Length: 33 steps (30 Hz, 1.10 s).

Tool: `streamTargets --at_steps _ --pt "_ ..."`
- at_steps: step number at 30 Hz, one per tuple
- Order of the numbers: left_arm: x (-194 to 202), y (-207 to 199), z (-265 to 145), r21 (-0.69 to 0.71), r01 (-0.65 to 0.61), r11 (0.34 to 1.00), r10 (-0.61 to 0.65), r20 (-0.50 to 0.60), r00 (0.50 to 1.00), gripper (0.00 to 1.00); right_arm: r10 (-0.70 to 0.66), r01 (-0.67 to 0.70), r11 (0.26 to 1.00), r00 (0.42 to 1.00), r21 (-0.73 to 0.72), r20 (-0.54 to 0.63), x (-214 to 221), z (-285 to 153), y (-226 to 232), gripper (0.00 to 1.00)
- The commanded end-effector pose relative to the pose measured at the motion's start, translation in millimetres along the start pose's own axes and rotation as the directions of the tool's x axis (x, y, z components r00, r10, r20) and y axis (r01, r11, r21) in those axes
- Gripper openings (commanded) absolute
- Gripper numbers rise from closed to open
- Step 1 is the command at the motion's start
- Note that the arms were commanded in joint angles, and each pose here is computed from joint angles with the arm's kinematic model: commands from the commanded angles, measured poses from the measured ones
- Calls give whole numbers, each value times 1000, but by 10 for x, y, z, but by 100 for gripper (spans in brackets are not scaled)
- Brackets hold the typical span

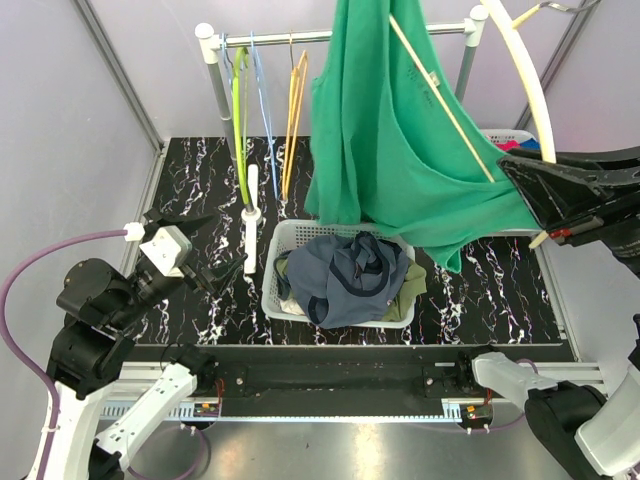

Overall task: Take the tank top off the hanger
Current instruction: Pick up the hanger from the clothesline.

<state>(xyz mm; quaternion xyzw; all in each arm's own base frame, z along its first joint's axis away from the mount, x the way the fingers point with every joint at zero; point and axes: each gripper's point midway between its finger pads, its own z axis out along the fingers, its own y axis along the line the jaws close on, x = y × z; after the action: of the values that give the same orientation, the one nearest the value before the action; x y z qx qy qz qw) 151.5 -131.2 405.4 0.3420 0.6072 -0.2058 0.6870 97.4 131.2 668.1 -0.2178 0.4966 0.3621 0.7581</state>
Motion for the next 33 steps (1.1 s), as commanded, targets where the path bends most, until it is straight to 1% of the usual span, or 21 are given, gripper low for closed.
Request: streamTargets --at_steps 1,4,8,9,12,14,19,22,25,26,28,29,31,32,33 --pt "-263 -19 -64 8 -15 1000 15 78 997 99 -35 44 991 997 -130 71 -192 -16 263 0" --pt "-274 -17 -67 8 -16 1000 16 80 997 99 -37 56 985 992 -162 120 -356 -54 380 0" --pt "-304 -10 -82 3 -21 1000 21 87 996 99 -65 113 972 972 -204 228 -712 -129 579 0" --pt "-297 -13 -84 3 -20 1000 19 86 996 99 -78 135 969 962 -208 260 -812 -193 652 0" --pt "-298 -28 -104 7 -15 1000 14 85 996 99 -97 161 969 945 -185 312 -954 -252 685 0" --pt "-305 -36 -118 9 -14 1000 13 85 996 99 -113 182 967 934 -178 340 -1016 -305 724 0" --pt "-348 -42 -149 7 -12 1000 11 95 995 99 -104 176 967 933 -184 344 -1027 -359 770 0" --pt "-360 -52 -159 11 -11 1000 10 98 995 99 -103 171 968 937 -184 334 -998 -371 772 0" --pt "-355 -61 -175 12 -10 1000 9 98 995 99 -86 139 974 958 -181 275 -846 -361 730 0" --pt "-349 -64 -186 10 -11 1000 10 98 995 99 -71 115 977 969 -177 238 -729 -296 653 0" --pt "-347 -73 -188 14 -12 1000 10 98 995 99 -64 105 979 973 -176 223 -656 -355 670 0" --pt "-342 -79 -185 18 -11 1000 10 98 995 99 -36 67 982 985 -179 172 -485 -272 581 0" --pt "-339 -98 -181 29 -7 1000 4 96 995 99 -4 24 984 993 -174 114 -298 -280 541 0" --pt "-338 -106 -177 34 -5 999 2 96 995 99 27 -19 986 998 -164 50 -85 -211 436 0" --pt "-348 -111 -178 38 -8 999 4 98 995 99 32 -29 987 999 -156 16 36 -205 392 0"
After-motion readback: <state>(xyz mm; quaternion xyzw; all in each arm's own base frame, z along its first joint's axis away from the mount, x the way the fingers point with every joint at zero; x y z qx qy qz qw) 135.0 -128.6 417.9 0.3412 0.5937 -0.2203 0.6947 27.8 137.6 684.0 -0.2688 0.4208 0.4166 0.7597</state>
